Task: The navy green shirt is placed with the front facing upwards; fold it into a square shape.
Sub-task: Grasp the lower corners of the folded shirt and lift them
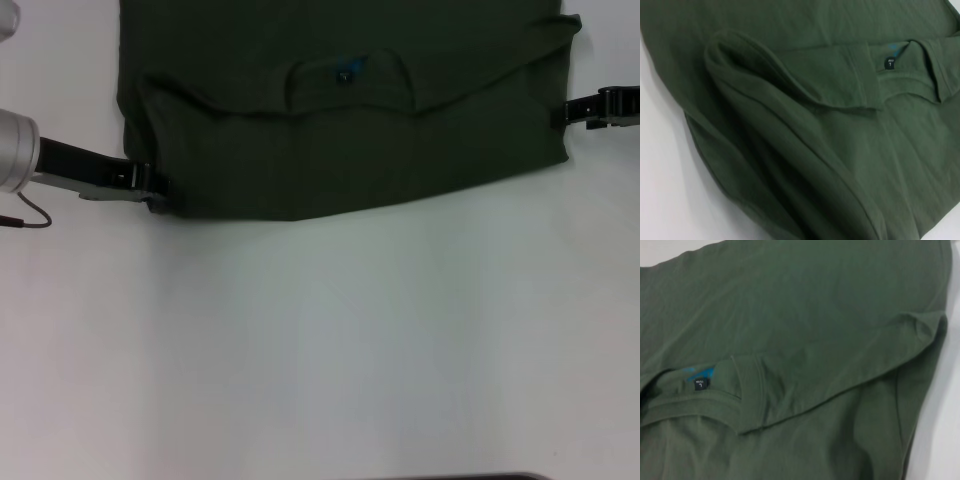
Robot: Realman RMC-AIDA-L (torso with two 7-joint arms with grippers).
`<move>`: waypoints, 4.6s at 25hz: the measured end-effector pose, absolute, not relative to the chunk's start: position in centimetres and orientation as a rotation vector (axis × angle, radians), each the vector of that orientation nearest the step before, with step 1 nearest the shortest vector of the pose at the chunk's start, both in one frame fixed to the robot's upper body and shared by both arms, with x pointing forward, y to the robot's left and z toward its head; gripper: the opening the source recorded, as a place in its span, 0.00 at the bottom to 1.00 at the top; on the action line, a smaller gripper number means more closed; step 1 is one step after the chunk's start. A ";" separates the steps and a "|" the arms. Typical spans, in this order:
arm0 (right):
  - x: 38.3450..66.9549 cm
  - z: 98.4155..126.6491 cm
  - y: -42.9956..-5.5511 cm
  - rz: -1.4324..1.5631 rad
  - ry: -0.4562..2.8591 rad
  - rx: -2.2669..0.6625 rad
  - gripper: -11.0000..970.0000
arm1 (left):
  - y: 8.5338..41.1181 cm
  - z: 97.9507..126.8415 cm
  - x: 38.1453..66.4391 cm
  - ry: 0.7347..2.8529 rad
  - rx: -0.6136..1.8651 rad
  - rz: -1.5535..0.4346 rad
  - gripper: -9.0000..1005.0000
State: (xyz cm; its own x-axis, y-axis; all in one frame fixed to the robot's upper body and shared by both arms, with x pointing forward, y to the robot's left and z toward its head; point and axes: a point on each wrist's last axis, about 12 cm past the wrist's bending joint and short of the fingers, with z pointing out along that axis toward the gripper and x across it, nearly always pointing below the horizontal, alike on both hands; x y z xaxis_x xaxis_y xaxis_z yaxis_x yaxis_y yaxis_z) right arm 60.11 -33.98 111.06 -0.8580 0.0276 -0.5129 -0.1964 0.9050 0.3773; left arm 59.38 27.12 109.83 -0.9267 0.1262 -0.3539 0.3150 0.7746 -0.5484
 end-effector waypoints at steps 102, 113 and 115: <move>59.1 109.6 -31.5 0.714 2.699 -0.292 0.04 | 26.4 110.7 59.3 2.655 0.388 -0.928 0.07; 56.0 112.6 -32.8 0.832 2.766 -0.432 0.04 | 28.0 112.1 56.9 2.831 0.587 -0.924 0.07; 55.2 112.5 -32.8 0.852 2.790 -0.451 0.04 | 28.1 112.0 56.1 2.860 0.607 -0.937 0.07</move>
